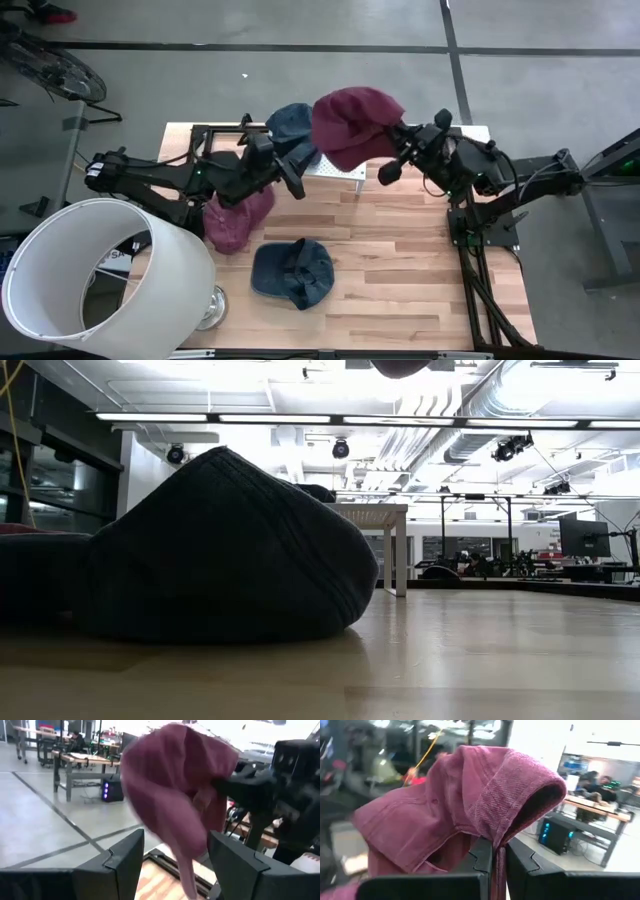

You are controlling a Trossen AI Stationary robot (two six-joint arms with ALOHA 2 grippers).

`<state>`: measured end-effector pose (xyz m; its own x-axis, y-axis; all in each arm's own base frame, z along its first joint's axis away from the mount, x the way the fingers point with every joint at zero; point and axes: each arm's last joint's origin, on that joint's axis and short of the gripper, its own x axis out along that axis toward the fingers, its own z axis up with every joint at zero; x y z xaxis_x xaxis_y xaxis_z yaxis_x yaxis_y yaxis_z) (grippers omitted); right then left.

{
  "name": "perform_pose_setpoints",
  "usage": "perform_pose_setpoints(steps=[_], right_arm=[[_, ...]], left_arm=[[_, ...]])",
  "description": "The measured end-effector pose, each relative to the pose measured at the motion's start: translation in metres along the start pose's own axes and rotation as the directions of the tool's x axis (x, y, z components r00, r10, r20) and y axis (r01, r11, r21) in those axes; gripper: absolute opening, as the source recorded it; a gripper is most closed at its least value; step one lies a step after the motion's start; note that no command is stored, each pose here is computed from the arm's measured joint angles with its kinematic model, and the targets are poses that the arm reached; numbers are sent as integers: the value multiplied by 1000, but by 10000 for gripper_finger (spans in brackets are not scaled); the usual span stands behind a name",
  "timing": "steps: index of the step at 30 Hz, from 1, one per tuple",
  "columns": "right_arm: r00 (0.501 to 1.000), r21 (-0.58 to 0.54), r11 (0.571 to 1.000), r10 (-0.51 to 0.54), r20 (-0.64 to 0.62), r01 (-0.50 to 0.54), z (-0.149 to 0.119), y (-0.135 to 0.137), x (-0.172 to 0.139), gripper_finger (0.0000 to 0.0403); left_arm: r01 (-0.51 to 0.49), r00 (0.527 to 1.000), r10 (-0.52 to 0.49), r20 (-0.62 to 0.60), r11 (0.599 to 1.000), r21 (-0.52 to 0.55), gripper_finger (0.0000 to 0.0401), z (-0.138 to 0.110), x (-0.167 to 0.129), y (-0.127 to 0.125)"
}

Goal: Pick & Place hat
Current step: Put the right dark red cap into the shelf

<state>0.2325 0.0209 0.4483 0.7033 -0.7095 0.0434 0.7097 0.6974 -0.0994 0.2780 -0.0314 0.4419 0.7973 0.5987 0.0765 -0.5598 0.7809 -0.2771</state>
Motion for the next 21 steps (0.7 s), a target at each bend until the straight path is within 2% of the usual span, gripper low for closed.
perform_pose_setpoints(steps=[4, 8, 14, 21], right_arm=[[996, -90, 994, 49, -76, -56, -12, 3, 0, 17], [988, -156, 983, 81, -130, -101, -20, 3, -1, 17], [945, -154, 937, 295, -138, -315, -21, 10, -2, 17], [930, -152, 920, 340, -142, -360, -21, 12, -3, 17]], left_arm=[[20, 1000, -20, 5, 1000, 16, 213, 4, -3, 2], [114, 993, -114, 3, 993, 2, 213, 11, -8, 3], [134, 991, -134, -1, 991, -24, 213, 12, -9, 3], [216, 974, -217, -60, 976, -20, 213, 7, -10, 1]])
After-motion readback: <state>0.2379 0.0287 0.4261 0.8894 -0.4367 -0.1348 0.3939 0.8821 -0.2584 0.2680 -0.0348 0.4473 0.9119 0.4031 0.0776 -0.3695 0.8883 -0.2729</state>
